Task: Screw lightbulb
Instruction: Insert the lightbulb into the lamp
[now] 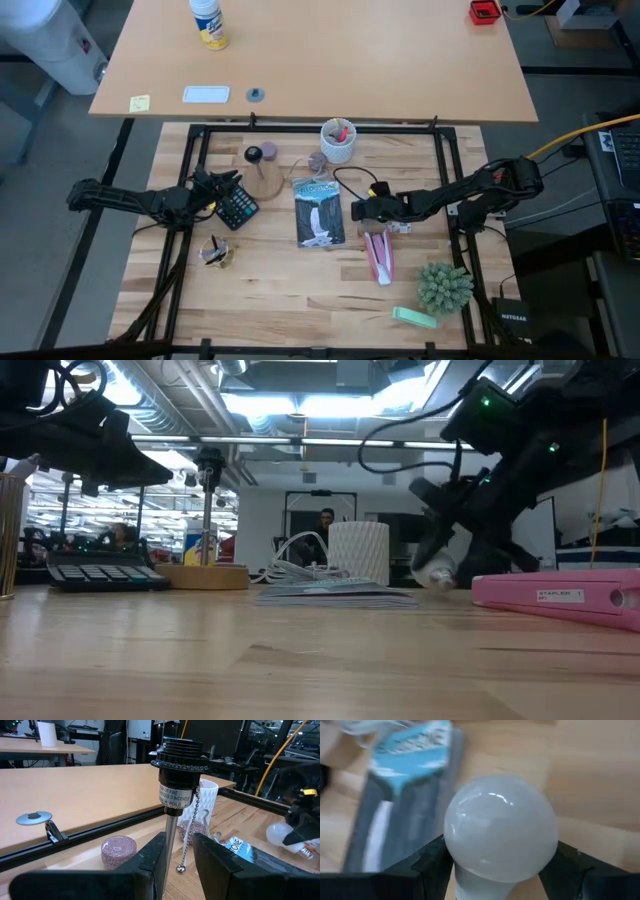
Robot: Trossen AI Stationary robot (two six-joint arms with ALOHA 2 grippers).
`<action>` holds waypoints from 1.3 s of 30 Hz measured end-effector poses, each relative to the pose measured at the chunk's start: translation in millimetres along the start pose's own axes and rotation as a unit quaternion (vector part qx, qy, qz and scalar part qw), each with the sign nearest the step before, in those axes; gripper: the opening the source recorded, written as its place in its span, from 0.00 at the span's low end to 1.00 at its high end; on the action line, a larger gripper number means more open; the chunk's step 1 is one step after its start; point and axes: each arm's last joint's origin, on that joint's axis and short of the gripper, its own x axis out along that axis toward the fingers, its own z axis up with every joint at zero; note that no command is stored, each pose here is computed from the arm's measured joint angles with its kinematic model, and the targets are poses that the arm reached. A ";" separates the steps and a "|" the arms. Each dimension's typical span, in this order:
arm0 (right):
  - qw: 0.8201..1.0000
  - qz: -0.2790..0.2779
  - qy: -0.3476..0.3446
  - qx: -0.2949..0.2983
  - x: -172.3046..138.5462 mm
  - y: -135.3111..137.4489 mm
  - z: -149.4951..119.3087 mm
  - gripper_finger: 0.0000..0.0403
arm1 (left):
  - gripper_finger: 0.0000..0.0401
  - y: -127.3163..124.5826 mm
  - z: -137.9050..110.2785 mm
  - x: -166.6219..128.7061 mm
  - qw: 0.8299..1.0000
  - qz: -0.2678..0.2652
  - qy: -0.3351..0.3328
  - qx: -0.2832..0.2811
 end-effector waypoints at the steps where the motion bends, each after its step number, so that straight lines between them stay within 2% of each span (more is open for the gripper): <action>1: 1.000 0.007 -0.007 -0.001 0.0 1.7 0.8 0.62 | 0.22 0.0 0.0 0.0 1.000 0.000 0.000 0.000; 8: 0.996 0.064 -0.059 -0.021 -1.7 15.2 7.2 0.63 | 0.22 0.2 -0.1 0.0 1.000 0.002 0.000 0.004; 16: 0.978 0.153 -0.123 -0.074 -8.5 36.0 16.7 0.63 | 0.22 7.7 -0.3 -1.0 0.992 0.127 -0.022 -0.002; 20: 0.963 0.198 -0.154 -0.094 -13.7 45.4 21.5 0.63 | 0.22 8.1 -0.1 -1.1 0.990 0.136 -0.024 0.000; 22: 0.957 0.216 -0.168 -0.100 -16.2 49.1 23.5 0.63 | 0.22 8.1 -0.2 -1.1 0.990 0.135 -0.026 -0.018; 25: 0.948 0.239 -0.181 -0.109 -19.4 53.6 25.9 0.63 | 0.22 7.3 -0.2 -0.9 0.991 0.121 -0.027 -0.048; 31: 0.938 0.262 -0.191 -0.123 -22.5 57.5 27.5 0.63 | 0.22 2.9 -0.2 -0.1 0.994 0.046 -0.012 -0.100; 36: 0.935 0.281 -0.175 -0.130 -23.3 58.9 26.8 0.63 | 0.22 -1.3 0.4 0.0 0.995 -0.020 0.003 -0.099; 39: 0.934 0.287 -0.169 -0.133 -23.4 59.2 26.3 0.63 | 0.26 -3.0 1.4 -0.1 0.994 -0.046 0.006 -0.102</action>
